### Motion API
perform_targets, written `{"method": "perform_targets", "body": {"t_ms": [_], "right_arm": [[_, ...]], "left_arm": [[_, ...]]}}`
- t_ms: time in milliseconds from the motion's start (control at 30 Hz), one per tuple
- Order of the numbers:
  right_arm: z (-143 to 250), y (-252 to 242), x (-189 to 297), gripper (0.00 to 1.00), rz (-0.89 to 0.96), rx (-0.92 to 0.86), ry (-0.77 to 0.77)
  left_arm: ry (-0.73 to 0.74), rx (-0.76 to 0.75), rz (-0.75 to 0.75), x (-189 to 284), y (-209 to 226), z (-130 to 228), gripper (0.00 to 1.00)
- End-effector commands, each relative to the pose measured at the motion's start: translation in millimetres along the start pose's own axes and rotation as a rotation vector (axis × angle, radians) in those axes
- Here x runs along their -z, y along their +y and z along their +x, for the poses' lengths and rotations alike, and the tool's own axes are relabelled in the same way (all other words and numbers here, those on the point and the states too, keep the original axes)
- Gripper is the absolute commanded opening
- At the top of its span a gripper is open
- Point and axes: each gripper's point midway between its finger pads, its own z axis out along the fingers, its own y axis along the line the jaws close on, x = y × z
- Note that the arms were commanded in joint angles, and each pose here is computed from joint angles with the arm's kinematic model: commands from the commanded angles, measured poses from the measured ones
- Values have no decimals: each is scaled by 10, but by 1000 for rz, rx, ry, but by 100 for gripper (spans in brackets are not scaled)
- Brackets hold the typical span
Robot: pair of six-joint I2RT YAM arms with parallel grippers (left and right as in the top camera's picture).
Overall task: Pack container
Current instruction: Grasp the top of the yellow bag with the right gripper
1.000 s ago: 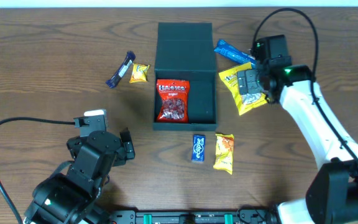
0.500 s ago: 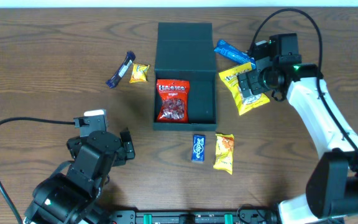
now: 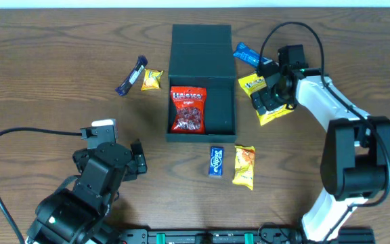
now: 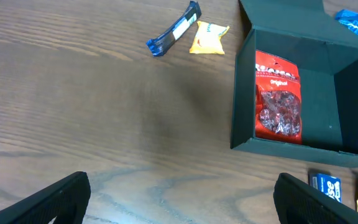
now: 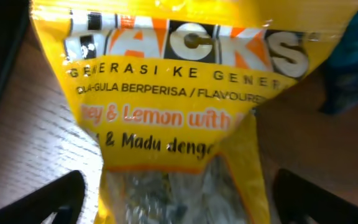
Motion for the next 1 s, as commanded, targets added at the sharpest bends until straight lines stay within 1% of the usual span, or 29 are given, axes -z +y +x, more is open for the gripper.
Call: {"method": "perform_targets", "body": {"t_ms": [0, 33, 67, 100, 133, 167, 200, 233, 267, 300, 333, 400, 633, 867, 967], "right_arm": [[-59, 13, 1, 62, -10, -30, -22], [-70, 9, 2, 52, -8, -41, -27], [-78, 6, 2, 44, -7, -46, -30], [-84, 5, 2, 42, -7, -49, -33], [-84, 5, 2, 42, -7, -49, -32], [-81, 5, 2, 45, -7, -49, -31], [-78, 6, 2, 45, -7, -49, -30], [-79, 7, 2, 41, -8, -50, -30], [-81, 6, 2, 31, -7, -57, -31], [-81, 8, 2, 27, -8, -58, -31], [-78, 10, 3, 26, -8, -64, -30], [-89, -4, 20, 22, -1, -105, -33], [-109, -18, 95, 24, 4, -146, -20], [-181, 39, 310, 15, -12, -185, 24], [-231, 76, 393, 13, -16, -193, 30]], "left_arm": [[0, 7, -10, -5, 20, 2, 95], [0, 7, -10, -5, 20, 2, 95], [0, 8, -10, -5, 20, 2, 96], [0, 7, -10, -5, 20, 2, 95], [0, 8, -10, -5, 20, 2, 95], [0, 8, -10, -5, 20, 2, 95], [0, 8, -10, -5, 20, 2, 95], [0, 8, -10, -5, 20, 2, 95], [0, 7, -10, -5, 20, 2, 96], [0, 7, -10, -5, 20, 2, 95], [0, 8, -10, -5, 20, 2, 96], [0, 7, -10, -5, 20, 2, 95], [0, 7, -10, -5, 20, 2, 95], [0, 8, -10, -5, 20, 2, 96], [0, 8, -10, -5, 20, 2, 95]]}}
